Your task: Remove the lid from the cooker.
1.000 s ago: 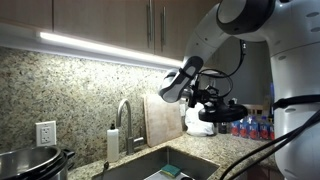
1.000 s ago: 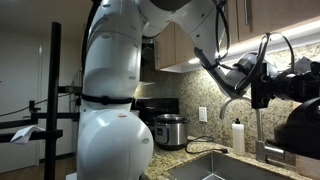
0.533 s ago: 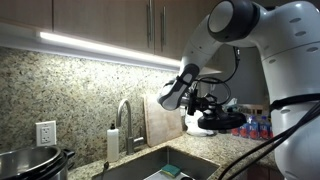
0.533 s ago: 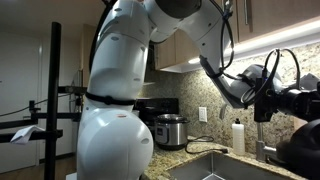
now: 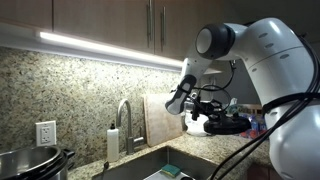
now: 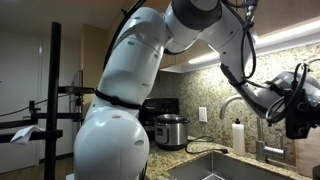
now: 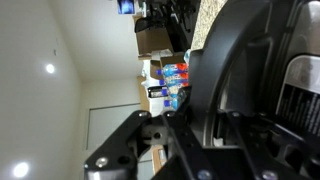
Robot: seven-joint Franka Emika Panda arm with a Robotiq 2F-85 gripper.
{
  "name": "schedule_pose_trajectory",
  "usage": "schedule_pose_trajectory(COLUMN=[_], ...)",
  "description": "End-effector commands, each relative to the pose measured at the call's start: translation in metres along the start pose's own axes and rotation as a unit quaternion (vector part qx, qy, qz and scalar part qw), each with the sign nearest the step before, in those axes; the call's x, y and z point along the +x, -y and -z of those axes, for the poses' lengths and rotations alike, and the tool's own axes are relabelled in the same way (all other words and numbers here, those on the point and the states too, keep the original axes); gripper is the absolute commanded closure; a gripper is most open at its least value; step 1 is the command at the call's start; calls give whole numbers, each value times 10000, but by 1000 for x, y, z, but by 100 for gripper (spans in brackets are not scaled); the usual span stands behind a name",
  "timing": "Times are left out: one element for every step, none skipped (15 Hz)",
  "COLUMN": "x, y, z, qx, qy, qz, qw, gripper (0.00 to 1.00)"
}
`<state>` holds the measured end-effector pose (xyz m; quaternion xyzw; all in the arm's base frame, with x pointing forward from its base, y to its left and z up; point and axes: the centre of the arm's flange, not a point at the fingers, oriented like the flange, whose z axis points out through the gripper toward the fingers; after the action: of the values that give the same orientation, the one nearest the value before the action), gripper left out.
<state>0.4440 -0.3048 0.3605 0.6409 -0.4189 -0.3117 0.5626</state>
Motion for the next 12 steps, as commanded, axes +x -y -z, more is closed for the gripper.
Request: schedule_pose_trajectory(x=[56, 68, 80, 89, 98, 104, 110, 114, 118, 122, 123, 122], y=[-12, -13, -14, -14, -14, -13, -12, -10, -9, -6, -5, -4], z=[-7, -10, -13, -16, -17, -18, -19, -18, -17, -16, -16, -15], qx=[51, 62, 65, 95, 111, 137, 156, 183, 202, 214, 204, 215], qy=[506, 606, 706, 797, 874, 927, 973, 1013, 1042, 1069, 1090, 1108], qz=[-458, -570, -637, -719, -776, -819, -861, -899, -930, -938, -926, -919], qw=[9977, 9965, 9954, 9942, 9931, 9922, 9914, 9906, 9900, 9896, 9895, 9894], gripper=[98, 98, 98, 98, 98, 98, 98, 98, 98, 98, 98, 98])
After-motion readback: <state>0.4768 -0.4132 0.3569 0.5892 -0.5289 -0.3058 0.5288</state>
